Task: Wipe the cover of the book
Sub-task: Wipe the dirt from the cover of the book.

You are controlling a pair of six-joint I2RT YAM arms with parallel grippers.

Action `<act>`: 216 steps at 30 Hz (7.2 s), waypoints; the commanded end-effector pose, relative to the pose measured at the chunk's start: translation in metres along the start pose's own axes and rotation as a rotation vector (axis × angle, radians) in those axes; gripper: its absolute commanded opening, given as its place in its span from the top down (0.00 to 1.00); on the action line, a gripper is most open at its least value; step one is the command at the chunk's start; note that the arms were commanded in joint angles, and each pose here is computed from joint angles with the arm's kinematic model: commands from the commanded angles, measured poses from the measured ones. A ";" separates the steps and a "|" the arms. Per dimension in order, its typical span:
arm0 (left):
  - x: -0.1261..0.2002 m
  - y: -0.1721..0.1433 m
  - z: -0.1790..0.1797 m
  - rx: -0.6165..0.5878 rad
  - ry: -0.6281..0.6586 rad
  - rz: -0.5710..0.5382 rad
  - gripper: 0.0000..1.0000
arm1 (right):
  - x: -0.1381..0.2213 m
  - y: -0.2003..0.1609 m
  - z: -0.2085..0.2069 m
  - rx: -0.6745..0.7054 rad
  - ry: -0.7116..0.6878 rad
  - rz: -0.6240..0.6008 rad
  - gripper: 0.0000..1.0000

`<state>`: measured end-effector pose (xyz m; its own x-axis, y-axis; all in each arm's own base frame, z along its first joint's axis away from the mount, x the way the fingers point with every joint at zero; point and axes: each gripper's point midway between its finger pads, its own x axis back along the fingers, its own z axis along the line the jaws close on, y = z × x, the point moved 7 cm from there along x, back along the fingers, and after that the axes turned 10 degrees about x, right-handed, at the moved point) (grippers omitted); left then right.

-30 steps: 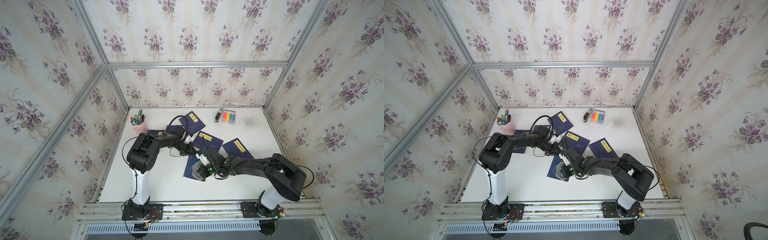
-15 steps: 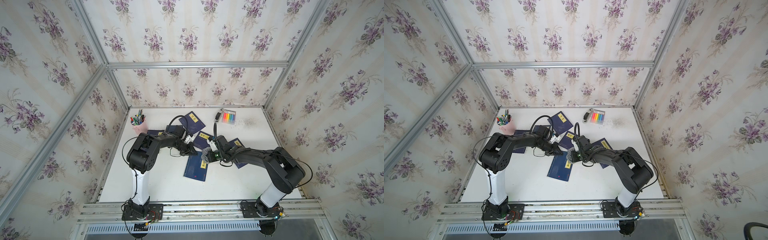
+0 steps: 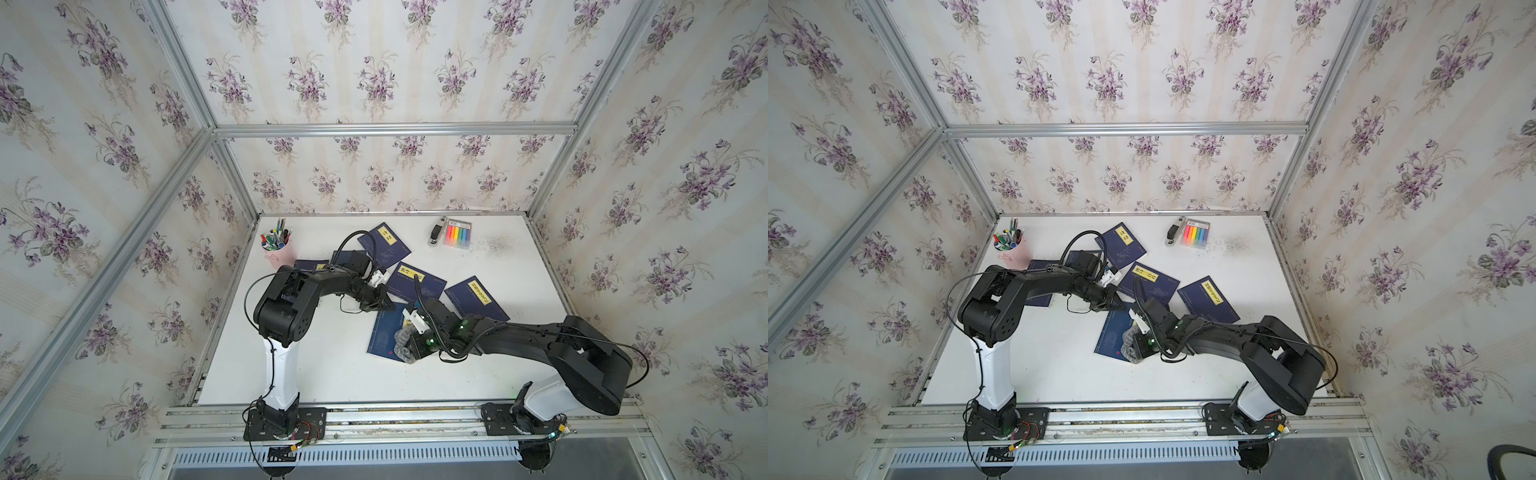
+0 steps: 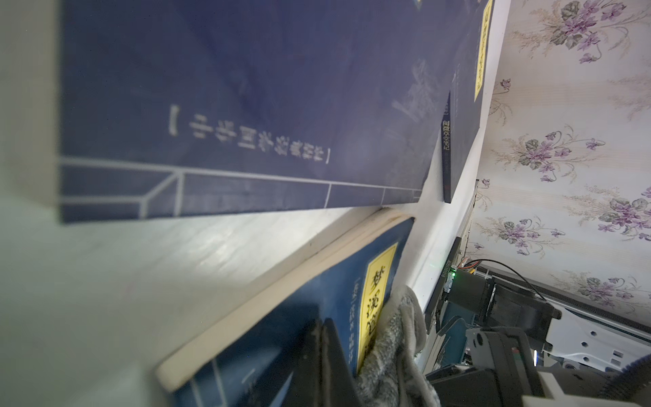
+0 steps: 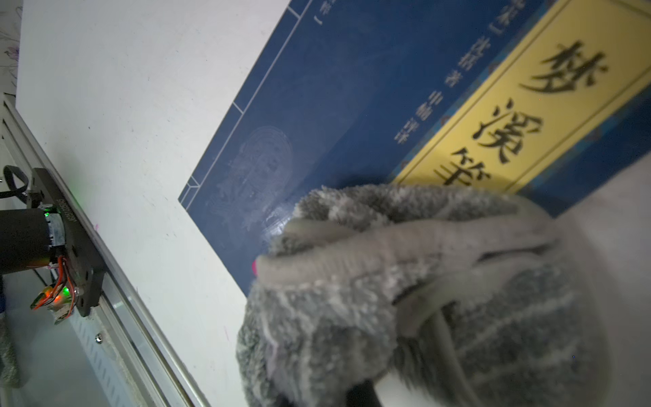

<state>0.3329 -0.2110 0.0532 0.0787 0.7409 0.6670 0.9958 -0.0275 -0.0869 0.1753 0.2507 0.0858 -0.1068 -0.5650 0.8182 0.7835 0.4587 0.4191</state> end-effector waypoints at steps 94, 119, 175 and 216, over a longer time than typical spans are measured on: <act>0.019 -0.086 0.019 -0.107 0.350 -0.154 1.00 | -0.044 0.080 -0.026 -0.092 -0.080 -0.085 1.00; 0.018 -0.086 0.025 -0.094 0.393 -0.155 1.00 | -0.050 0.121 -0.075 -0.134 -0.096 -0.174 1.00; 0.015 -0.082 0.034 -0.064 0.425 -0.144 1.00 | -0.059 0.009 -0.022 -0.047 0.032 0.043 1.00; 0.014 -0.080 0.035 -0.058 0.435 -0.139 1.00 | -0.037 0.058 -0.095 -0.249 -0.007 -0.140 1.00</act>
<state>0.2552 -0.1982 0.0663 -0.0143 0.5956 0.8031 0.9984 -0.0356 0.0442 0.2691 0.2672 0.0649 -0.1676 -0.7530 0.6364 0.8303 0.2402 0.5029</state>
